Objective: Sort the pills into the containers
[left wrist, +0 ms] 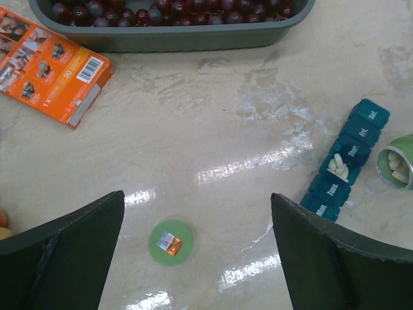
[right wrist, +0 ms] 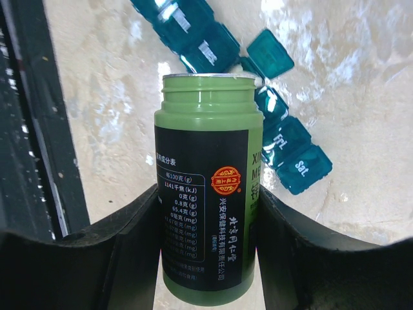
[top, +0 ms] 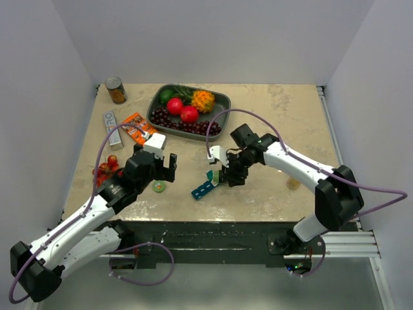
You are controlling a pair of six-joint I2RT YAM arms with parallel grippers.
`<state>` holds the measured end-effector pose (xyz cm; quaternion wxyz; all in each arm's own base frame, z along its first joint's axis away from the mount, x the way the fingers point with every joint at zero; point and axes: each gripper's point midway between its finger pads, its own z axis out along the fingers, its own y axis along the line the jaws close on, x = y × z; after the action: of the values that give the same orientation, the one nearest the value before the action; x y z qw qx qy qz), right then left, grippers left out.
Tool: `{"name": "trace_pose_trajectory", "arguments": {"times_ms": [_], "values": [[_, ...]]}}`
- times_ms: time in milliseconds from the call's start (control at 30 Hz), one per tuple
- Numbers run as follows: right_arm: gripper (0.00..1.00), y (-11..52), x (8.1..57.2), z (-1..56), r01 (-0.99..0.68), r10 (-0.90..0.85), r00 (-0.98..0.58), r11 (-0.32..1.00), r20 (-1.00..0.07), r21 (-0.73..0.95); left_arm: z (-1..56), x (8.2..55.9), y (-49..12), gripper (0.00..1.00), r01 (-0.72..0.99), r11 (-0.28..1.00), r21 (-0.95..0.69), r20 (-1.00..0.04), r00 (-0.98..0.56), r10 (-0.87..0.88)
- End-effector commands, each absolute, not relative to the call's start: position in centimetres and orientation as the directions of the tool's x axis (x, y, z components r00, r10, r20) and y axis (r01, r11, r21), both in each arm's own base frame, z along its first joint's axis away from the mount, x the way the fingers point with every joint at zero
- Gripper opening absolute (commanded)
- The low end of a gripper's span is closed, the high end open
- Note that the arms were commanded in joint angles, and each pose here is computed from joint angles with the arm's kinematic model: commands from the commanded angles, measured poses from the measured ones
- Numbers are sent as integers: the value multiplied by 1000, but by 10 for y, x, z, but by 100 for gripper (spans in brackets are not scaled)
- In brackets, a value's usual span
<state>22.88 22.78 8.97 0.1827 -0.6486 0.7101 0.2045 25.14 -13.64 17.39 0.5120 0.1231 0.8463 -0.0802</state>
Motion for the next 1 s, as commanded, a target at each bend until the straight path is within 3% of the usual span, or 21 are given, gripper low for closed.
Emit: {"name": "trace_pose_trajectory", "arguments": {"times_ms": [0, 267, 567, 733, 967], "values": [[0, 245, 224, 129, -1000, -740, -2, 12, -672, -9, 182, 244, -147, 100, 279, 946, -164, -888, -460, -19], [0, 269, 208, 186, -995, -545, 100, -68, -832, -75, 163, 228, -150, 100, 151, 912, -381, -794, -559, -239], [0, 290, 185, 263, -979, -254, 191, -125, -948, -164, 142, 228, -137, 100, 1, 900, -436, -696, -635, -337], [0, 278, 181, 274, -984, -198, 176, -74, -964, -165, 119, 226, -134, 100, -61, 906, -418, -632, -697, -339], [0, 246, 183, 259, -977, -201, 205, 11, -958, -212, 70, 224, -119, 99, -151, 957, -248, -544, -796, -267]]}}
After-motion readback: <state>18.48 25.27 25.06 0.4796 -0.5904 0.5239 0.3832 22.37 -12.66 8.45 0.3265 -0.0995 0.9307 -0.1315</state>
